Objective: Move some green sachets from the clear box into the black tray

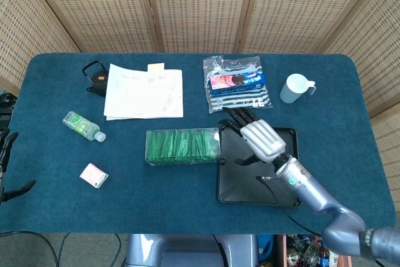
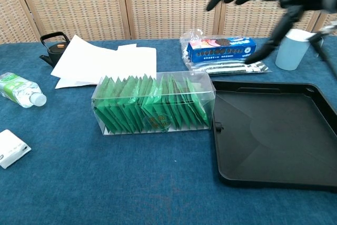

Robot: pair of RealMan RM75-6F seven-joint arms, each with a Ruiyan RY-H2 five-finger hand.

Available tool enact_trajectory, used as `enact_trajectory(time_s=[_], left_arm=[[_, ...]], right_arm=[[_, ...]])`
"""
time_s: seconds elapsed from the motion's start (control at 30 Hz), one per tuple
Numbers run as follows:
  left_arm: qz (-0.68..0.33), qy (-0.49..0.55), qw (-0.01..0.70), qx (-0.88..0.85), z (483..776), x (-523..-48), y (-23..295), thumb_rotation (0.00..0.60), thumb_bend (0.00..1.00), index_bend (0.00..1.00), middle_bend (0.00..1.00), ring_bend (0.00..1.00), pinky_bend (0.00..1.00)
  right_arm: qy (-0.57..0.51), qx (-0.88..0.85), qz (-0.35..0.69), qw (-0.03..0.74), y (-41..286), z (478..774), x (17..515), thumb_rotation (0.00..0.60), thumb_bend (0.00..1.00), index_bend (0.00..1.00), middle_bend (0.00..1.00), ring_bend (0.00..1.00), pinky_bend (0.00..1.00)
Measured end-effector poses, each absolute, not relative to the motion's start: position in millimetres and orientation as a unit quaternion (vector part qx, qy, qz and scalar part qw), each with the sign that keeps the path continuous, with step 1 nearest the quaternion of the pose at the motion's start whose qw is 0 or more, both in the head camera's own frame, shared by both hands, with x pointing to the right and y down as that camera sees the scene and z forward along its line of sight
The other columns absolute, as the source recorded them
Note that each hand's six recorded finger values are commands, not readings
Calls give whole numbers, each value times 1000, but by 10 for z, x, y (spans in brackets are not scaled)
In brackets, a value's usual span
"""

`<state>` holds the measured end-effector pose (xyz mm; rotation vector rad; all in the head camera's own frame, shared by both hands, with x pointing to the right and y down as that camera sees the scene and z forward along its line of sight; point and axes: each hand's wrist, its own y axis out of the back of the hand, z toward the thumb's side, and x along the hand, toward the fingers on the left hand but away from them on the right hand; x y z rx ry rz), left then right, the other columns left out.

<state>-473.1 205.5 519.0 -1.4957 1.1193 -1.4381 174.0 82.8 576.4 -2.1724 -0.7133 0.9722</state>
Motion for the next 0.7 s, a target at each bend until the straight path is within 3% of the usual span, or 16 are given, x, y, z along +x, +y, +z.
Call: enact_trajectory(time_s=[0.4, 0.7], left_arm=[[-568, 443, 374, -585, 5206, -4780, 2020, 600, 112, 0, 0, 0, 0], [-567, 450, 367, -584, 5183, -4820, 2005, 600, 113, 0, 0, 0, 0]], right_arm=[[-214, -849, 383, 294, 874, 6281, 889, 600, 196, 234, 0, 0, 0], [-204, -835, 415, 298, 917, 6511, 674, 600, 239, 247, 0, 0, 0]])
